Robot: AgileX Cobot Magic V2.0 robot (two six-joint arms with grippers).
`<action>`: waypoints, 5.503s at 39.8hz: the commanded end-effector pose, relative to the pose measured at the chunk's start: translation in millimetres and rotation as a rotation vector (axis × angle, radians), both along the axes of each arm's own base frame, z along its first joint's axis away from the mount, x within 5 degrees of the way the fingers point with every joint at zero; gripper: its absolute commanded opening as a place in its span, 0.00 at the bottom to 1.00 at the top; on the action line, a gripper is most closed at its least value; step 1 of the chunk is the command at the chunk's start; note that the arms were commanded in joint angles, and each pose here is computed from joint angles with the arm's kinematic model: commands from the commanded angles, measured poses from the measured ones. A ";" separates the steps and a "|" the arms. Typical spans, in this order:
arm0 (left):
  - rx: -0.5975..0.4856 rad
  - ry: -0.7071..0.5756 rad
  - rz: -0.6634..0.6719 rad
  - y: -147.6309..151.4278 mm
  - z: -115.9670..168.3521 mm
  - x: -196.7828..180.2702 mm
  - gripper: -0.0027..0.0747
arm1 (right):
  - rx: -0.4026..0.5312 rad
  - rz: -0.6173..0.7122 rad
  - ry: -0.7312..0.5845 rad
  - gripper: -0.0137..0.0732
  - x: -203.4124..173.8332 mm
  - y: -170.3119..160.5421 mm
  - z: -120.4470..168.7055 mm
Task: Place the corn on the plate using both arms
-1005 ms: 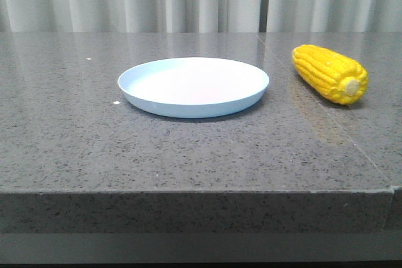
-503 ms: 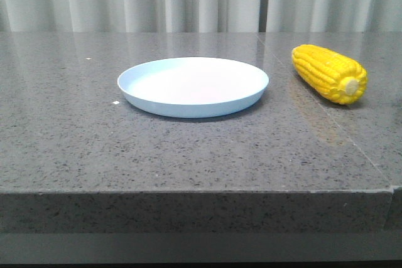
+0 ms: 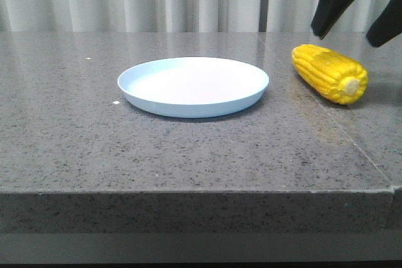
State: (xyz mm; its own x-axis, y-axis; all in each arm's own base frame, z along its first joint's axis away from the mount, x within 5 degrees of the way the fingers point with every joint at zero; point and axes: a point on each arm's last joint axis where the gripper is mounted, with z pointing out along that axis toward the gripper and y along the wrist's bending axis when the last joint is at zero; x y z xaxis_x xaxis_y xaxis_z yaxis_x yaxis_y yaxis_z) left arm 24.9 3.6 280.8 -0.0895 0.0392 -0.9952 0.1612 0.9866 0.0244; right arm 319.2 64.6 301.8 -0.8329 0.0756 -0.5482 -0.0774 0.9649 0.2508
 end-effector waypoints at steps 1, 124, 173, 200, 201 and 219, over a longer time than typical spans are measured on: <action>-0.027 -0.100 -0.010 -0.2 14.9 -3.1 0.01 | 0.027 -0.010 -0.070 0.84 11.9 1.9 13.9; -0.027 -0.100 -0.010 -0.2 14.9 -3.1 0.01 | 0.070 0.169 -0.161 0.03 16.7 109.7 89.3; -0.027 -0.100 -0.010 -0.2 14.9 -3.1 0.01 | -0.045 -0.108 -0.797 0.02 -237.9 -53.3 25.3; -0.027 -0.100 -0.010 -0.2 14.9 -3.1 0.01 | -0.010 -0.118 -0.939 0.02 -268.4 -58.7 11.7; -0.027 -0.100 -0.010 -0.2 14.9 -3.1 0.01 | -0.010 -0.118 -0.939 0.02 -268.4 -58.7 11.7; -0.027 -0.100 -0.010 -0.2 14.9 -3.1 0.01 | -0.010 -0.118 -0.939 0.02 -268.4 -58.7 11.7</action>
